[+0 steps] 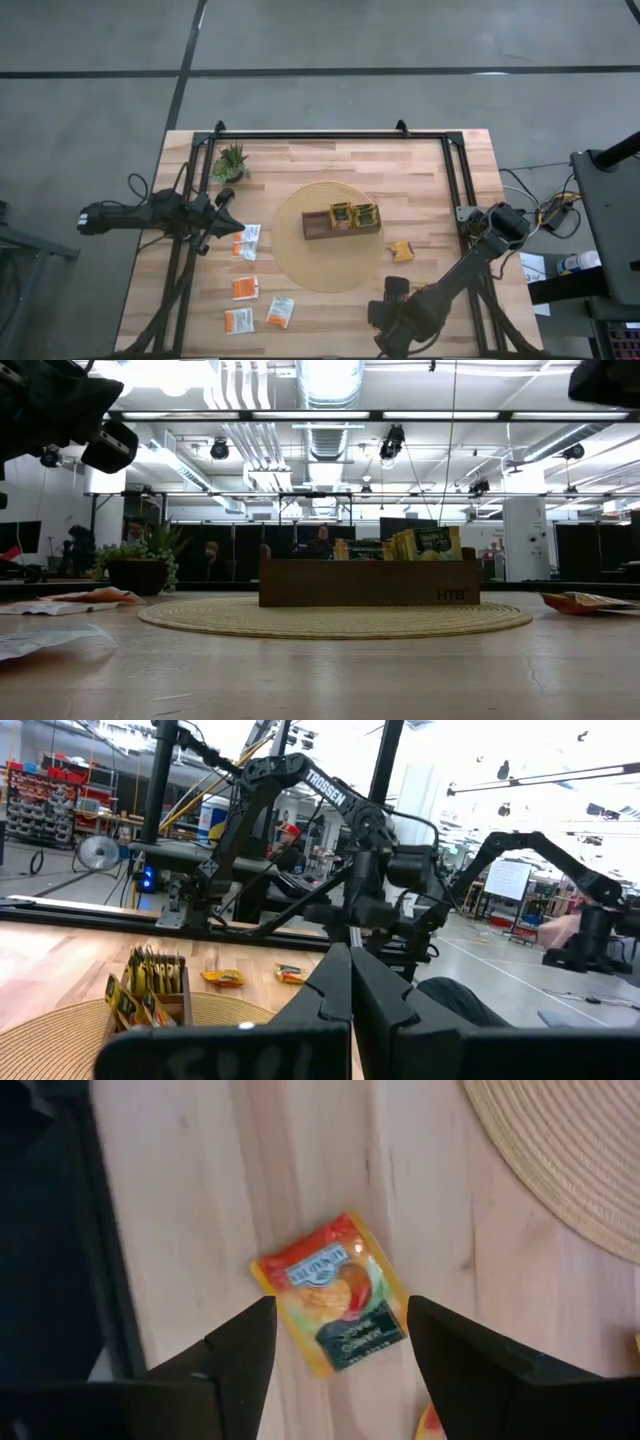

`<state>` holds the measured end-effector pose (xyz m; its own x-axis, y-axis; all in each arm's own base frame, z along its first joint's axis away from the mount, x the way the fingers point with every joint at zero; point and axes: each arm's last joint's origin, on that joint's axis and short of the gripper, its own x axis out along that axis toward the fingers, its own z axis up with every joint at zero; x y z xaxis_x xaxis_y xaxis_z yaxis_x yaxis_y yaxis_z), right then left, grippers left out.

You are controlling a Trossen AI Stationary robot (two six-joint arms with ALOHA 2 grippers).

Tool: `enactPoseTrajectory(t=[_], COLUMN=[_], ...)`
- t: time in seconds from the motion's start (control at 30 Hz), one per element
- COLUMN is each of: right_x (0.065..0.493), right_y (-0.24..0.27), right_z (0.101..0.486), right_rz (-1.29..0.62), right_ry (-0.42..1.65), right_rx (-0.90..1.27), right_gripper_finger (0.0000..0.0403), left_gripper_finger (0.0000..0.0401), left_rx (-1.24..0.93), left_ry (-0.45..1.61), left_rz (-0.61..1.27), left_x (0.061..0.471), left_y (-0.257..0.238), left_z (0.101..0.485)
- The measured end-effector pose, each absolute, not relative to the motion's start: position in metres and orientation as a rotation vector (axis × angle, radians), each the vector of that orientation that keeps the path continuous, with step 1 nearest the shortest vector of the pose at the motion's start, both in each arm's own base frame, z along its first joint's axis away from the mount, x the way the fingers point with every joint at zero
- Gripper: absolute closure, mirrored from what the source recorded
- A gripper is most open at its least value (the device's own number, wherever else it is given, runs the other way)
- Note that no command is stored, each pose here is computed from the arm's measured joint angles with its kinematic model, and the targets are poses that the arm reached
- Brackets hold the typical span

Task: Pick & Place Tea
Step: Put the bottom yellow tea bag into the middle of the wooden organizer

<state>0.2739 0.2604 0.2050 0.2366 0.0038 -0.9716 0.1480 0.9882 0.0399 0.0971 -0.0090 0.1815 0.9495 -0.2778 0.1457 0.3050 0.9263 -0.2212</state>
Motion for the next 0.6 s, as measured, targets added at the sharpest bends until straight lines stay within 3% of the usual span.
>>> enactPoseTrajectory(t=[0.37, 0.6], right_x=[0.258, 0.259], right_y=[0.246, 0.246], right_z=[0.167, 0.147], right_rz=[-0.326, -0.292], right_ry=[1.447, 1.397], right_rx=[0.343, 0.462], right_gripper_finger=[0.0179, 0.0179], left_gripper_finger=[0.0401, 0.0401], left_rx=[-0.244, -0.244], left_ry=[-0.113, -0.112], left_rz=[-0.299, -0.299], left_x=[0.097, 0.097], left_y=[-0.009, -0.009], left_z=[0.181, 0.182])
